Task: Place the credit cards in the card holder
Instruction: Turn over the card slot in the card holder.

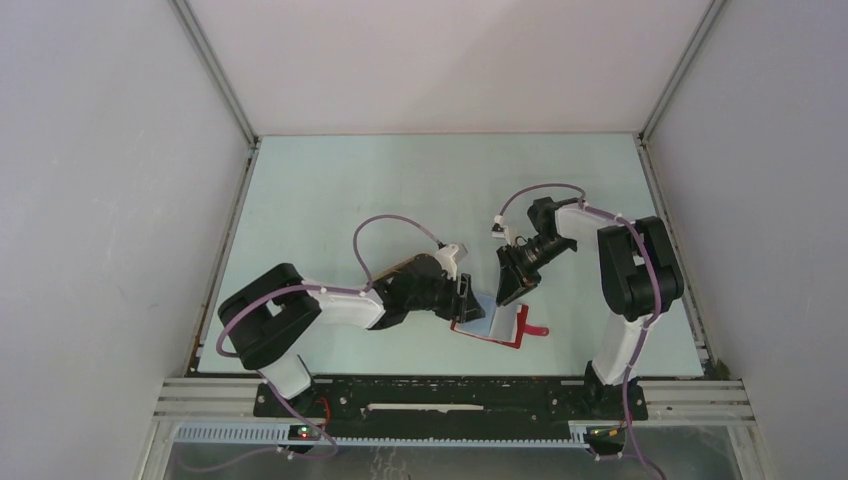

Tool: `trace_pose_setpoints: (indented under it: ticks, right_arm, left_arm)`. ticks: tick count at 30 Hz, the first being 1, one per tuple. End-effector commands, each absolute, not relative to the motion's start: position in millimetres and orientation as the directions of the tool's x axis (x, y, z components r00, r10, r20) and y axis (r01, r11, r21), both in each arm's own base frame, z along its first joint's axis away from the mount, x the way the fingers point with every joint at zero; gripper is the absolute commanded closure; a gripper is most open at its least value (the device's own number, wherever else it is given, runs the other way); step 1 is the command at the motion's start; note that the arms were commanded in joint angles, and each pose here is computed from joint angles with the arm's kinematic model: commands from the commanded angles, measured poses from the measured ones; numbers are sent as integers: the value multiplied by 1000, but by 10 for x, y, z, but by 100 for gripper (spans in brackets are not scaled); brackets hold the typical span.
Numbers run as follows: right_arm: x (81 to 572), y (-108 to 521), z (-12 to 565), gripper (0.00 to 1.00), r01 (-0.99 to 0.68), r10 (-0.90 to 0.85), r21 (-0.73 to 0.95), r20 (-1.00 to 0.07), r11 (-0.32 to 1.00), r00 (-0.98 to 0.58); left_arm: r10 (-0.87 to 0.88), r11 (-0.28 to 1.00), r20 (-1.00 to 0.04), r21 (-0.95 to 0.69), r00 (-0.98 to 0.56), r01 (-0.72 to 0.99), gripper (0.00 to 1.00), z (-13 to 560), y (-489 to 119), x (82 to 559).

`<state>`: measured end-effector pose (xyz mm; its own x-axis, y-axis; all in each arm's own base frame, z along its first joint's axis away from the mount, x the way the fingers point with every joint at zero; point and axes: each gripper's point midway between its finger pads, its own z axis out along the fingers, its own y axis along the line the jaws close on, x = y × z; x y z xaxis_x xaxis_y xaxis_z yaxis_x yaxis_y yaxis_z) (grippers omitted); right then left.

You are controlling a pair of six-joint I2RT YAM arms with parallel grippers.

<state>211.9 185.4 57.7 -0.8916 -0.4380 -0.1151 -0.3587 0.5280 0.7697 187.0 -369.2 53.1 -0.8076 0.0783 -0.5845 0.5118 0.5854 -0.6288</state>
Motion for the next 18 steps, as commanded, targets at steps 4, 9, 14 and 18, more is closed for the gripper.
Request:
trace_pose_setpoints:
  ticks: [4, 9, 14, 18]
  right_arm:
    - [2199, 1859, 568, 60, -385, -449, 753, -133, 534, -883]
    - [2213, 1834, 534, 60, -388, -450, 737, -127, 553, -884]
    - [2249, 1803, 549, 60, -394, -441, 723, -138, 567, -887]
    - [2311, 1750, 610, 60, -400, -418, 715, -165, 573, -893]
  left_arm:
    - [121, 626, -556, -601, -823, 498, 41, 421, -3690, 1853]
    - [148, 619, -554, -594, -819, 514, 40, 441, -3747, 1824]
    - [194, 550, -527, -640, -828, 536, 40, 458, -3997, 1721]
    - [203, 521, -526, -656, -826, 546, 40, 496, -4127, 1709]
